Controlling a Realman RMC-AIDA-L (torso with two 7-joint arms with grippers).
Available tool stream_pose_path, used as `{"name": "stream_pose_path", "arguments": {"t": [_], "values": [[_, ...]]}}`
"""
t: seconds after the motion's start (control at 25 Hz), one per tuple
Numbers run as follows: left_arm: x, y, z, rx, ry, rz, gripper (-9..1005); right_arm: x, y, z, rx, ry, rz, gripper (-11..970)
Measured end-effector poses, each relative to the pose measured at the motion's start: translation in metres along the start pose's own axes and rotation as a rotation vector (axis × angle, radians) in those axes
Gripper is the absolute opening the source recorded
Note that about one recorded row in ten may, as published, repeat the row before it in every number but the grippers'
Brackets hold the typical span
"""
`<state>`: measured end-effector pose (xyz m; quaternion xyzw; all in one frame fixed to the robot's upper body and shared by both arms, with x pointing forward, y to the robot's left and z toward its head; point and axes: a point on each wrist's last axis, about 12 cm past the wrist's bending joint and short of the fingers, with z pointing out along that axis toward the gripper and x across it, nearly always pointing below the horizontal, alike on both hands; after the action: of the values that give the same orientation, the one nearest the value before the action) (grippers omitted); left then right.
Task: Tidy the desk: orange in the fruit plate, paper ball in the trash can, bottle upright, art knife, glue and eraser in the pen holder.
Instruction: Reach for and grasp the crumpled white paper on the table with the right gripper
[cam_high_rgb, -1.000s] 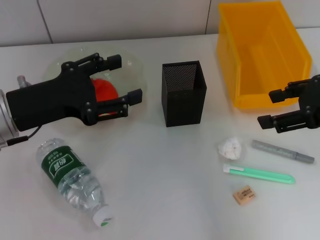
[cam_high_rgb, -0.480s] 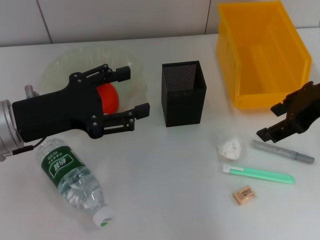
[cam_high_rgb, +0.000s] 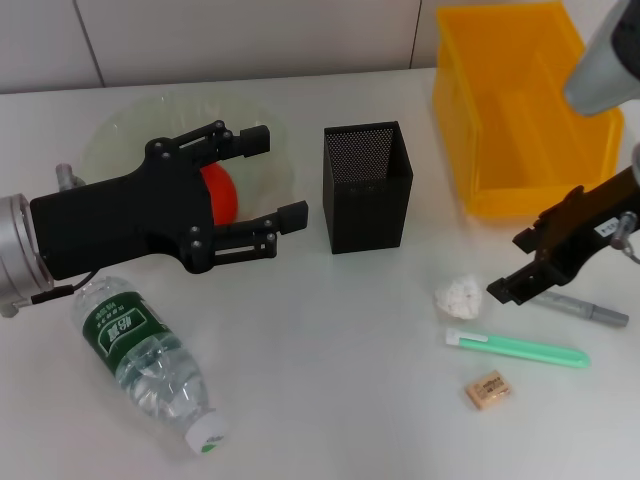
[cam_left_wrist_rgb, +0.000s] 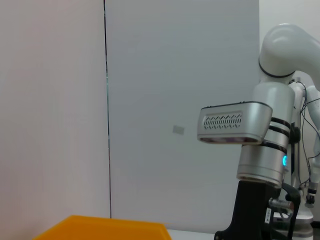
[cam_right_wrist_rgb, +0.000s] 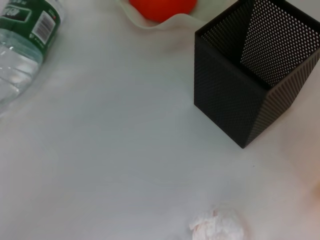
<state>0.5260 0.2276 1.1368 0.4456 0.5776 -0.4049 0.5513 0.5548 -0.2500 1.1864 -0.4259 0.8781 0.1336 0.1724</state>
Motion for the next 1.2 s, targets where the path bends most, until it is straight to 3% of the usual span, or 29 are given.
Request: {"name": "stream_pose_path", "arguments": {"t": [0.64,1.2], "values": [[0.002,-0.006,0.004,0.043,0.018,-0.001,848,-0.016,-0.003,0.043,-0.012,0.04,-0.033,758],[0.004,-0.007,0.002,0.038,0.019,-0.003,847,-0.011,-0.006,0.057,-0.016,0.047,-0.008,757]]}}
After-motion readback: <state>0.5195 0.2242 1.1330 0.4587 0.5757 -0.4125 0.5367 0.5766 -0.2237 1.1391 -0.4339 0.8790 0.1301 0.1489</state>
